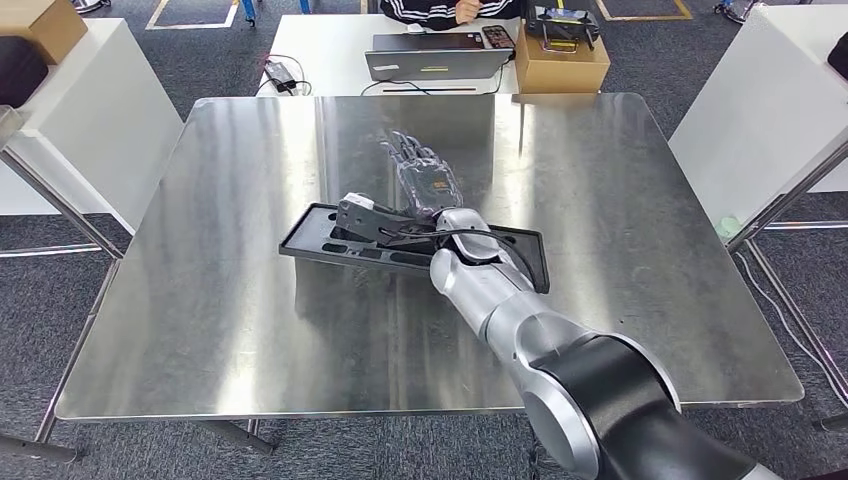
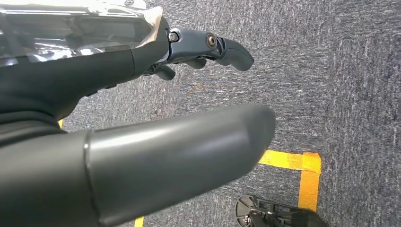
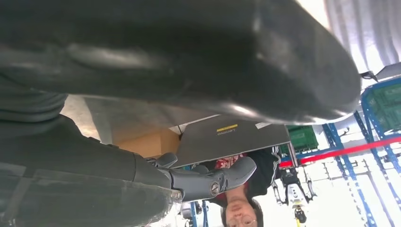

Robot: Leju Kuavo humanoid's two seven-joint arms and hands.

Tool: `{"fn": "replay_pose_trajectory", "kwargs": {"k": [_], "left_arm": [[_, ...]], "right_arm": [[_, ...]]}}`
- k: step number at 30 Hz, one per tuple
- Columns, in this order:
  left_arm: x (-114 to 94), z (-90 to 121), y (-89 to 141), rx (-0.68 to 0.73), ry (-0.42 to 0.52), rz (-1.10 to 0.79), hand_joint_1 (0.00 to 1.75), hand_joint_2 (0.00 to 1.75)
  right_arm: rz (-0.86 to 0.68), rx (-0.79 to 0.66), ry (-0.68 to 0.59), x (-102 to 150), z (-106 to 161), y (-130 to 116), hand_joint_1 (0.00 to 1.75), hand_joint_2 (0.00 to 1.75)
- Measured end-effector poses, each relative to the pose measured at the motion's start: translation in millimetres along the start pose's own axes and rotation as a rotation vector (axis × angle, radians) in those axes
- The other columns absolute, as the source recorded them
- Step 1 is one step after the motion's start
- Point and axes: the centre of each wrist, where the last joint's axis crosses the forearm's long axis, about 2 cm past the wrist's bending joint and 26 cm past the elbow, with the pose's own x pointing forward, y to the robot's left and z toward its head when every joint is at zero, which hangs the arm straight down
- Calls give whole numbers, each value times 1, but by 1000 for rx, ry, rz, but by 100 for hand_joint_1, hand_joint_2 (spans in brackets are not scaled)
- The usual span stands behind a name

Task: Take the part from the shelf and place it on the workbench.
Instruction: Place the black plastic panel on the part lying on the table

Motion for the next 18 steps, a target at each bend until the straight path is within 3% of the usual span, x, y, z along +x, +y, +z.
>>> {"fn": "replay_pose_trajectory", "kwargs": {"k": [5, 12, 18], "left_arm": [[0, 0, 0, -2, -3, -3, 0, 0], [0, 1, -2, 0, 0, 3, 0, 0], [0, 1, -3, 5, 2, 14, 0, 0]], "right_arm": [[-304, -20, -74, 3, -5, -7, 0, 0], [-1098, -49, -275, 29, 3, -9, 0, 0], [-1402, -65, -442, 49, 29, -13, 0, 0]]}}
